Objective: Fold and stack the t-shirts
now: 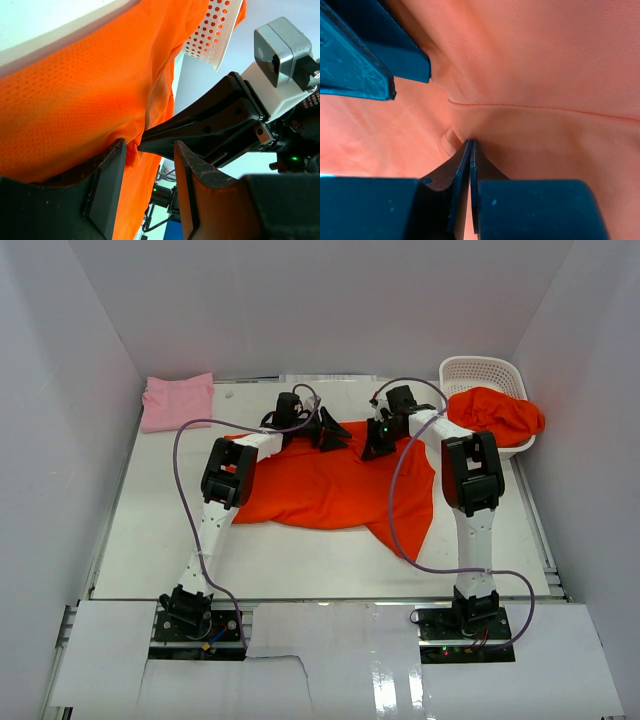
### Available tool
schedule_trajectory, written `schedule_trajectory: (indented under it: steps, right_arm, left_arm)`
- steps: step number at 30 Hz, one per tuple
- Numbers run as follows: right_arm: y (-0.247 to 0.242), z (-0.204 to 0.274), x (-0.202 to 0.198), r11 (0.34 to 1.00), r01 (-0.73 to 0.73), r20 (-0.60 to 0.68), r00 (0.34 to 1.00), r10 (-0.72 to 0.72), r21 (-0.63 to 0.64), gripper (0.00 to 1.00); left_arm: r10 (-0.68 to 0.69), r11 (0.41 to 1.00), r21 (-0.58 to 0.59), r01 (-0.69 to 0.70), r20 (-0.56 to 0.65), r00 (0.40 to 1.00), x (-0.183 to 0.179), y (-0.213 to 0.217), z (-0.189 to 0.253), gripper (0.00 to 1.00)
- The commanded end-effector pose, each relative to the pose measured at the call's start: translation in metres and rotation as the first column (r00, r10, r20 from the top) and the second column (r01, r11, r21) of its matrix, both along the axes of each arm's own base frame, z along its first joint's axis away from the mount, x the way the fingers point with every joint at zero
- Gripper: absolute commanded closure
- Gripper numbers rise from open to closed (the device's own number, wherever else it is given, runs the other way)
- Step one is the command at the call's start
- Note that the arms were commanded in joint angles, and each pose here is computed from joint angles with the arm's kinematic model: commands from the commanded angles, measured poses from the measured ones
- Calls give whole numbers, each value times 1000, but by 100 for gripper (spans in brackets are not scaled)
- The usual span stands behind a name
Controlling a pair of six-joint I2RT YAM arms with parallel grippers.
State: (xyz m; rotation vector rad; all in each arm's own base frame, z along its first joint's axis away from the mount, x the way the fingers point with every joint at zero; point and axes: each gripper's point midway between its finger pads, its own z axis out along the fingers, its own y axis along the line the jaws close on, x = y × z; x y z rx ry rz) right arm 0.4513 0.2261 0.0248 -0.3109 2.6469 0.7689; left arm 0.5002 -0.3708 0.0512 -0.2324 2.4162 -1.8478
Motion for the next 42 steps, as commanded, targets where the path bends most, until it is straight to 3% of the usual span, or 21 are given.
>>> schedule_trajectory:
  steps: [1,5,13,16,17,18,22,26,38,42]
  right_arm:
    - [-8,2,-21,999,-21,-49,999,19,-44,92]
    - [-17,-3,-31,996,-27,-74,997,21,-84,92]
    - [-31,59,2,996,40,76,997,-34,-77,92]
    - [-42,82,30,995,82,134,988,-74,-55,76]
    - [-49,88,42,993,105,163,982,-94,-55,64]
    - [-54,87,46,991,120,169,980,-108,-61,59]
    - [-79,93,80,973,218,247,950,-193,-74,53]
    - [-97,73,95,958,270,227,943,-243,-98,53]
    - [-94,55,61,971,233,179,959,-220,-56,53]
    - [-88,46,33,977,205,117,973,-196,-63,53]
  left_arm:
    - [1,1000,27,1,-75,997,-9,0,-2,46]
    - [-1,1000,25,3,-78,997,-9,-1,-3,46]
    - [-4,1000,22,6,-75,997,-8,0,0,46]
    - [-8,1000,18,9,-76,997,-9,0,2,46]
    - [-12,1000,13,13,-76,997,-10,0,6,46]
    - [-15,1000,13,16,-76,997,-11,-1,6,46]
    - [-27,1000,5,28,-75,997,-20,1,21,46]
    - [-34,999,5,35,-76,997,-43,9,44,46]
    - [-48,994,-85,62,153,987,-101,77,196,41]
    - [3,1000,-1,-3,197,980,-92,125,191,40]
